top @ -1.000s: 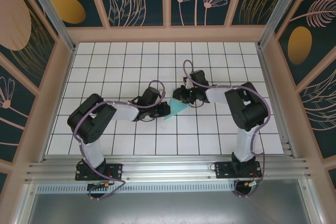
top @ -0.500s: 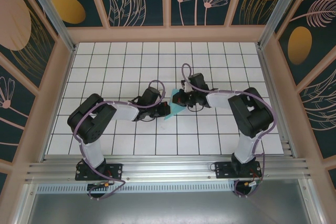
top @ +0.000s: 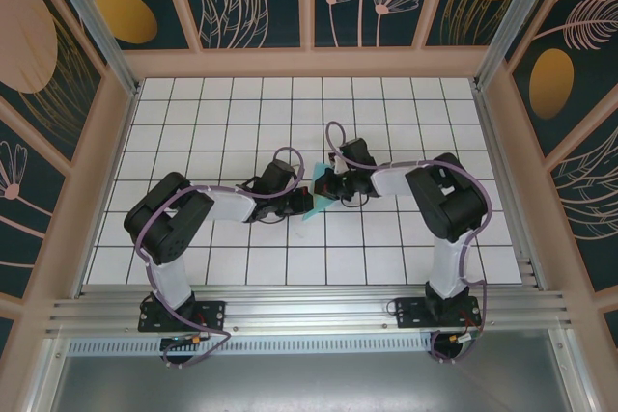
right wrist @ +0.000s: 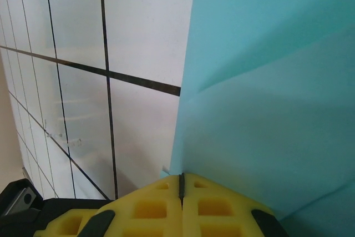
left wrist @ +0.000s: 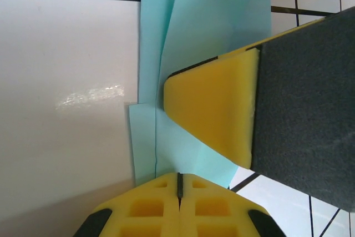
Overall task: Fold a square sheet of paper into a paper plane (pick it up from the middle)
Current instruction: Fourth fold the wing at the center of the table.
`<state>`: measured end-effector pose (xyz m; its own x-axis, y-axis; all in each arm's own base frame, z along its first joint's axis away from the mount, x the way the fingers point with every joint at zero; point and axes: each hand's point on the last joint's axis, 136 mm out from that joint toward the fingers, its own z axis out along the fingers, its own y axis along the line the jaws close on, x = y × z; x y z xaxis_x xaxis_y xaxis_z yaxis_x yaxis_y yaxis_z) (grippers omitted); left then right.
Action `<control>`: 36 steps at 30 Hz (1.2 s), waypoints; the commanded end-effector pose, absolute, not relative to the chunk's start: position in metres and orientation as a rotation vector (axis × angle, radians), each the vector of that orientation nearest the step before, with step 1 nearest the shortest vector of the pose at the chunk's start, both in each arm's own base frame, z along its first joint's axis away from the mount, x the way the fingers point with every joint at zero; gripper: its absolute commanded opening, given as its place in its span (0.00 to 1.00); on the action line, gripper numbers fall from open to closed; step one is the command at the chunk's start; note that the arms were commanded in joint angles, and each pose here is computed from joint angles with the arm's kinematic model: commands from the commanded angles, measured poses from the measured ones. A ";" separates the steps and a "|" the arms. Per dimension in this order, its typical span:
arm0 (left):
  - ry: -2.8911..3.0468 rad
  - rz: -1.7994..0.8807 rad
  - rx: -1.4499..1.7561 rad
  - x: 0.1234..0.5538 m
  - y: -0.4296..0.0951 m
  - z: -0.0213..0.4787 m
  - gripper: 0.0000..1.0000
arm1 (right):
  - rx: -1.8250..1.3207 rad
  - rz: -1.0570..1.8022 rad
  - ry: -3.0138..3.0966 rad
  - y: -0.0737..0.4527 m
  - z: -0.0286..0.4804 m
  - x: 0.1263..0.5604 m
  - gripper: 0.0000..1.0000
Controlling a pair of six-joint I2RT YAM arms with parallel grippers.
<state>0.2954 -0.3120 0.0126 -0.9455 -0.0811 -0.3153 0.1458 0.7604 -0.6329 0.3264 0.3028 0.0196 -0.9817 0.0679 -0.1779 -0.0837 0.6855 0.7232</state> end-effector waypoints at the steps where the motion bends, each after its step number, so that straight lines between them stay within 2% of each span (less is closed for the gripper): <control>1: 2.901 -0.629 -0.018 0.255 -0.253 -0.055 0.00 | 0.016 1.074 2.711 0.291 0.008 0.342 0.05; 36: 2.923 -0.573 0.017 0.245 -0.241 -0.064 0.00 | 0.134 1.067 2.655 0.236 0.009 0.423 0.13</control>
